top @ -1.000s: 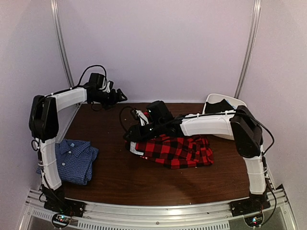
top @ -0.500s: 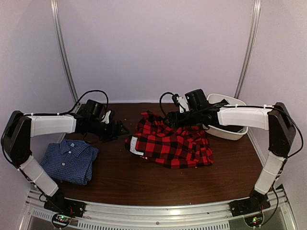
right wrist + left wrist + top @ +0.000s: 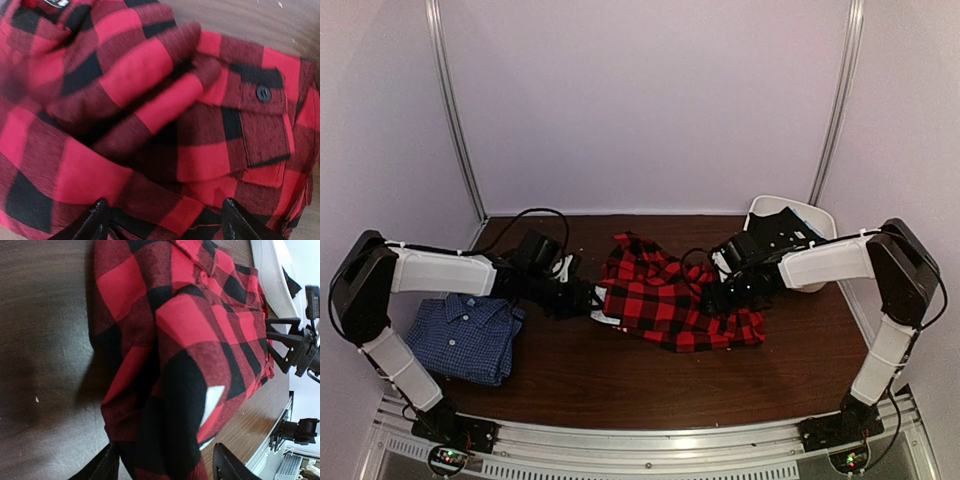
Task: Fold and stack the long sleeve shirts
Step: Rotate the crumpled shirt at the center of the board.
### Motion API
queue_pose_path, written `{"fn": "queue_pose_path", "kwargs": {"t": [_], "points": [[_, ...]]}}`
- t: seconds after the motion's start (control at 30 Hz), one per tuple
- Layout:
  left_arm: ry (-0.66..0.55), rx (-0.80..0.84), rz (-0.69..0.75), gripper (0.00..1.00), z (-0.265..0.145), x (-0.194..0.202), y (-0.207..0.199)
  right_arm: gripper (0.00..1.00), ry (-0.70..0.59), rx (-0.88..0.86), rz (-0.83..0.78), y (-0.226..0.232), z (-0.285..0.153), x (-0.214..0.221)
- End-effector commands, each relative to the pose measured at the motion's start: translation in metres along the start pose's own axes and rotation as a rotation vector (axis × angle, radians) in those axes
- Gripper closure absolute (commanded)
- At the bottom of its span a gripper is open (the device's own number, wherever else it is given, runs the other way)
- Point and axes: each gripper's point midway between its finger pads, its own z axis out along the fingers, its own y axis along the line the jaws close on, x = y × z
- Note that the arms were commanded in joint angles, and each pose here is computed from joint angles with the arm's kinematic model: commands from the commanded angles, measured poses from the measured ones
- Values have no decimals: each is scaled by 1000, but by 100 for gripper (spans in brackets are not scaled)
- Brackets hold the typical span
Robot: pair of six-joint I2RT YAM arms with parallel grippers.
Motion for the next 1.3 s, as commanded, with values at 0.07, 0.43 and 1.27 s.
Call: {"fn": "queue_pose_path", "kwargs": {"t": [0.07,0.43,1.27], "points": [[-32,-35,7,60,17,-17,1,26,20,155,36,-36,-8,31],[-62,-131,6,89,36,-52,29,37,146,174,-49,-20,-23,98],[-184,-182,149,39,27,-187,27,25,-26,-264,3,120,-100,49]]}}
